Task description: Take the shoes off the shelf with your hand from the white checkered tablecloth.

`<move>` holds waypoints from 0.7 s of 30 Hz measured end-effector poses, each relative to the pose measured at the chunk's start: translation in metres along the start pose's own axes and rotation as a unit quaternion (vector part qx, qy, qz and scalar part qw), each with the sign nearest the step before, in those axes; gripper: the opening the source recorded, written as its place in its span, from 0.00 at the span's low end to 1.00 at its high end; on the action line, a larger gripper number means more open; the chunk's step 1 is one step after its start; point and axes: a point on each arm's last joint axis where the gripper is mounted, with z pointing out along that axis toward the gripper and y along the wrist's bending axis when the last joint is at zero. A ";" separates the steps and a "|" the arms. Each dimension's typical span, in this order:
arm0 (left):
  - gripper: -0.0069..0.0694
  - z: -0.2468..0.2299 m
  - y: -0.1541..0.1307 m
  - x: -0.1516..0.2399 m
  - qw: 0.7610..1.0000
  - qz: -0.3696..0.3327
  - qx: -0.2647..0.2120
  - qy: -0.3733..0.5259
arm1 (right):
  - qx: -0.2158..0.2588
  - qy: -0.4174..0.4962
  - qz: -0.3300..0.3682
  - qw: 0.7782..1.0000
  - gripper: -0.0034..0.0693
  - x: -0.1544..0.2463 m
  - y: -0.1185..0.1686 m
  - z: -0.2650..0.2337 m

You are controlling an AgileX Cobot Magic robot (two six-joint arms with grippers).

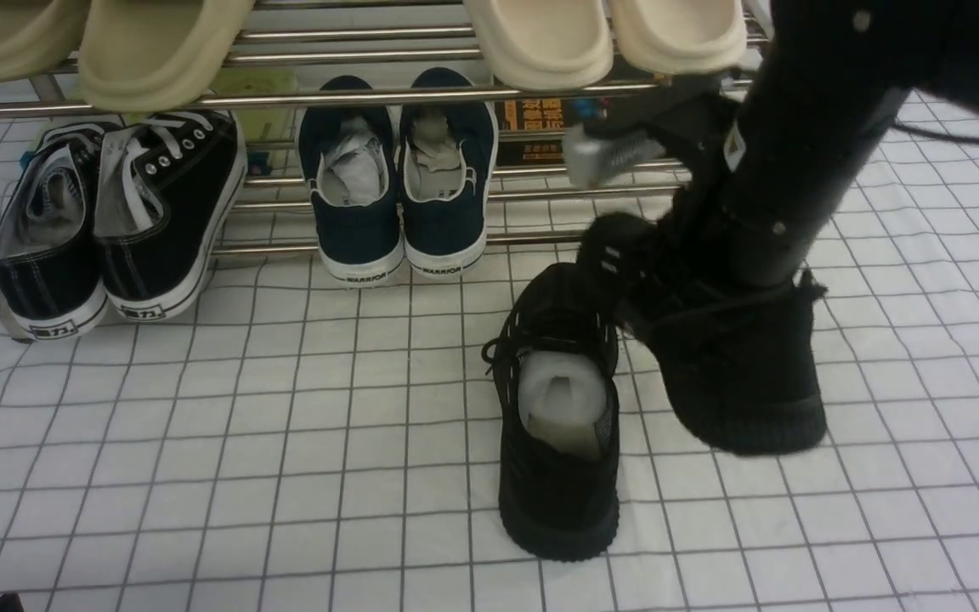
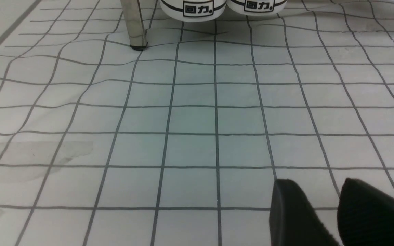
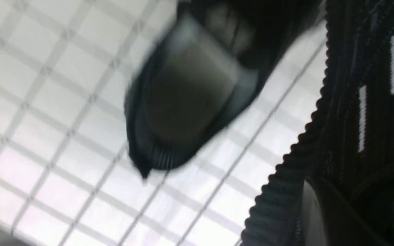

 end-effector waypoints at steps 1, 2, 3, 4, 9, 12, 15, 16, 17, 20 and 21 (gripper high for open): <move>0.40 0.000 0.000 0.000 1.000 0.000 0.000 0.000 | 0.000 0.011 0.005 1.000 0.05 0.005 0.000 0.008; 0.40 0.000 0.000 0.000 1.000 0.000 0.000 0.000 | 0.001 0.016 0.013 1.000 0.05 0.008 -0.001 0.014; 0.40 0.000 0.000 0.000 1.000 0.000 0.000 0.000 | 0.004 0.017 0.018 1.000 0.05 0.010 -0.001 0.019; 0.40 0.000 0.000 0.000 1.000 0.000 0.000 0.000 | 0.006 0.016 0.024 1.000 0.06 0.012 -0.002 0.025; 0.40 0.000 0.000 0.000 1.000 0.000 0.000 0.000 | 0.022 -0.005 0.042 0.999 0.06 0.013 -0.006 0.035; 0.40 0.000 0.000 0.000 1.000 0.000 0.000 0.000 | 0.036 -0.031 0.038 0.998 0.06 0.008 -0.009 0.034; 0.40 0.000 0.000 0.000 1.000 0.000 0.000 0.000 | 0.048 -0.044 0.045 0.997 0.06 0.006 -0.013 0.034; 0.40 0.000 0.000 0.000 1.000 0.000 0.000 0.000 | 0.050 -0.045 0.049 0.997 0.06 0.005 -0.014 0.034; 0.40 0.000 0.000 0.000 1.000 0.000 0.000 0.000 | 0.052 -0.045 0.054 0.996 0.06 0.005 -0.015 0.035; 0.40 0.000 0.000 0.000 1.000 0.000 0.000 0.000 | 0.061 -0.046 0.067 0.995 0.06 0.002 -0.017 0.043; 0.40 0.000 0.000 0.000 1.000 0.000 0.000 0.000 | 0.061 -0.046 0.067 0.995 0.06 0.001 -0.017 0.043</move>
